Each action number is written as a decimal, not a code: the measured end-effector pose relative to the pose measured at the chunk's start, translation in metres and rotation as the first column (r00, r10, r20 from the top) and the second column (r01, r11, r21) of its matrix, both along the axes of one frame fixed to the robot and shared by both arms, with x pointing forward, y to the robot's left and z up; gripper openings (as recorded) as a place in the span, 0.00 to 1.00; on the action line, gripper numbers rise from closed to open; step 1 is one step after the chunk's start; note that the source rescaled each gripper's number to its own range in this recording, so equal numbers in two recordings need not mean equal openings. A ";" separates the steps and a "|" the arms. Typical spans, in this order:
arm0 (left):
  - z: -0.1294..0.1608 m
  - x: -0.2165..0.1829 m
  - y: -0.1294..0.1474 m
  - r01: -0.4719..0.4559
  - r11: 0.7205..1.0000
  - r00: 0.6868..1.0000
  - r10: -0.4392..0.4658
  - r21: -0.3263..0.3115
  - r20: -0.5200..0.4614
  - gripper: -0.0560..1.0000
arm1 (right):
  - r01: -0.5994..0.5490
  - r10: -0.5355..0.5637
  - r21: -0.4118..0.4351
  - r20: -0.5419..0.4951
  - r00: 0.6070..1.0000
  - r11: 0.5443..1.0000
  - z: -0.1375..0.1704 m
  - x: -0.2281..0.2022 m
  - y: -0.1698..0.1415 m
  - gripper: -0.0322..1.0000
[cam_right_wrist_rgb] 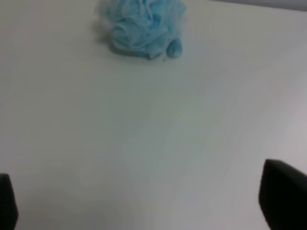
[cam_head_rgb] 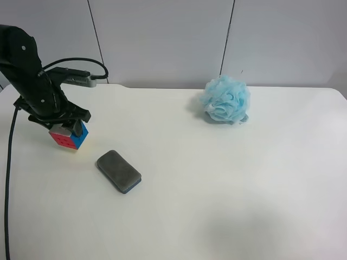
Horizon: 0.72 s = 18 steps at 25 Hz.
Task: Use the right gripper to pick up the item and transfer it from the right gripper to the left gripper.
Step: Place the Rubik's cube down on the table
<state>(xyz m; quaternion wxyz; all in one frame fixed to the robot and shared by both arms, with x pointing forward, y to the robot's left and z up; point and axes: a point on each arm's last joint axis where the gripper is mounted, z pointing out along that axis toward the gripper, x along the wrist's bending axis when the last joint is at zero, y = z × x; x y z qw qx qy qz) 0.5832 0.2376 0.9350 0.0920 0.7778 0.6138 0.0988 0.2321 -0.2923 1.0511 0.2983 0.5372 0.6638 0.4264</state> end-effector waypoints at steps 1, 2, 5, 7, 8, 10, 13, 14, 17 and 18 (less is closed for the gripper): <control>-0.003 0.001 0.000 0.006 1.000 1.000 -0.006 0.008 0.002 0.07 | 0.000 0.000 0.000 0.000 1.000 1.000 0.000 0.000 0.000 1.00; -0.007 0.003 0.000 0.013 1.000 1.000 -0.013 0.015 0.004 0.07 | 0.000 0.000 0.000 0.000 1.000 1.000 0.000 0.000 0.000 1.00; -0.015 0.005 0.001 0.026 0.999 1.000 -0.025 0.029 -0.004 0.07 | 0.000 0.000 0.000 0.000 1.000 1.000 0.000 0.000 0.000 1.00; -0.016 0.005 0.001 0.028 0.999 1.000 -0.028 0.032 -0.004 0.07 | 0.000 0.000 0.000 0.000 1.000 1.000 0.000 0.000 0.000 1.00; -0.016 0.005 0.001 0.028 0.999 1.000 -0.028 0.031 -0.001 0.07 | 0.000 0.000 0.000 0.000 1.000 1.000 0.000 0.000 0.000 1.00; -0.016 0.006 0.001 0.029 0.999 1.000 -0.029 0.032 0.000 0.07 | 0.000 0.000 0.000 0.000 1.000 1.000 0.000 0.000 0.000 1.00; -0.016 0.006 0.001 0.030 0.999 1.000 -0.030 0.033 0.000 0.09 | 0.000 0.000 0.000 0.000 1.000 1.000 0.000 0.000 0.000 1.00; -0.016 0.006 0.001 0.030 0.999 1.000 -0.030 0.034 0.000 0.21 | 0.000 0.000 0.000 0.000 1.000 1.000 0.000 0.000 0.000 1.00; -0.016 0.006 0.001 0.030 0.999 1.000 -0.030 0.034 0.000 0.80 | 0.000 0.000 0.000 0.000 1.000 1.000 0.000 0.000 0.000 1.00; -0.016 0.006 0.001 0.030 0.999 1.000 -0.030 0.034 0.000 0.89 | 0.000 0.000 0.000 0.000 1.000 1.000 0.000 0.000 0.000 1.00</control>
